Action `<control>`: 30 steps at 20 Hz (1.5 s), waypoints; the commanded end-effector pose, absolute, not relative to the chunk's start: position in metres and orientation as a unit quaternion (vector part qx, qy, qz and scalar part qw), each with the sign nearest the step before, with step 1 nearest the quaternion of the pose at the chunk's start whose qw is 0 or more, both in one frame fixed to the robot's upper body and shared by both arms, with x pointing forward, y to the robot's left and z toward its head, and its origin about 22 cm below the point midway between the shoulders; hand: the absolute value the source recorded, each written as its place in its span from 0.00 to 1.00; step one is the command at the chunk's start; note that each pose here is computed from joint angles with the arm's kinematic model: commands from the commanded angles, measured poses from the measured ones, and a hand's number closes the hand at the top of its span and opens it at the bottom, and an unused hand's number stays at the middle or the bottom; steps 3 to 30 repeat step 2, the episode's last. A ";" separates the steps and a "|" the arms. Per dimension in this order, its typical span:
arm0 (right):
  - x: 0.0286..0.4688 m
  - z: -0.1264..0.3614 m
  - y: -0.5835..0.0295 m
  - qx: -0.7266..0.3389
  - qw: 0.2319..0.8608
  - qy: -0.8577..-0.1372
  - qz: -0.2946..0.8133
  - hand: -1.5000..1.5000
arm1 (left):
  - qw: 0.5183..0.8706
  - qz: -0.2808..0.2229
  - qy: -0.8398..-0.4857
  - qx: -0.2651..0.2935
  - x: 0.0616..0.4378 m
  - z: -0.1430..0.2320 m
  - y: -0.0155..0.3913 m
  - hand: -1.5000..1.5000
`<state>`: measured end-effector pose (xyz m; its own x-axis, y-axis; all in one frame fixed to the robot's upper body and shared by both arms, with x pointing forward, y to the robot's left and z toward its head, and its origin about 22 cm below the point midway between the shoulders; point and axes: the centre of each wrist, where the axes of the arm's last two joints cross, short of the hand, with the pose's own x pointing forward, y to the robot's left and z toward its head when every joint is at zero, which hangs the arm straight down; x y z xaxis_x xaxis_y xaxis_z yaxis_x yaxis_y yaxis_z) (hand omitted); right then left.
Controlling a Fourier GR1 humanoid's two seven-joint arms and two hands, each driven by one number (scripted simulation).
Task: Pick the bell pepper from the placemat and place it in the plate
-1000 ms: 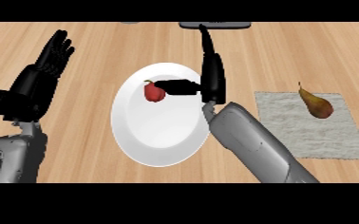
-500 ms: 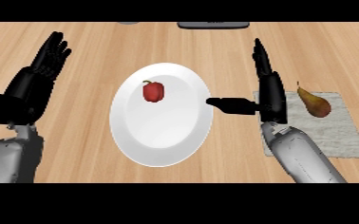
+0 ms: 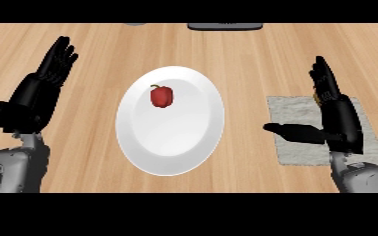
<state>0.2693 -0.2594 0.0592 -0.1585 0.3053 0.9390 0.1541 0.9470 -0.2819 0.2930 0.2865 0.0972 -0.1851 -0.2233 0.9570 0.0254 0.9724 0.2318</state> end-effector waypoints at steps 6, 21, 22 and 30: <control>0.252 0.053 -0.287 -0.187 0.618 -0.760 0.076 0.00 | 0.636 -0.096 -0.763 0.065 0.302 0.097 0.289 0.50; 0.252 0.053 -0.287 -0.187 0.618 -0.760 0.076 0.00 | 0.636 -0.096 -0.763 0.065 0.302 0.097 0.289 0.50; 0.252 0.053 -0.287 -0.187 0.618 -0.760 0.076 0.00 | 0.636 -0.096 -0.763 0.065 0.302 0.097 0.289 0.50; 0.252 0.053 -0.287 -0.187 0.618 -0.760 0.076 0.00 | 0.636 -0.096 -0.763 0.065 0.302 0.097 0.289 0.50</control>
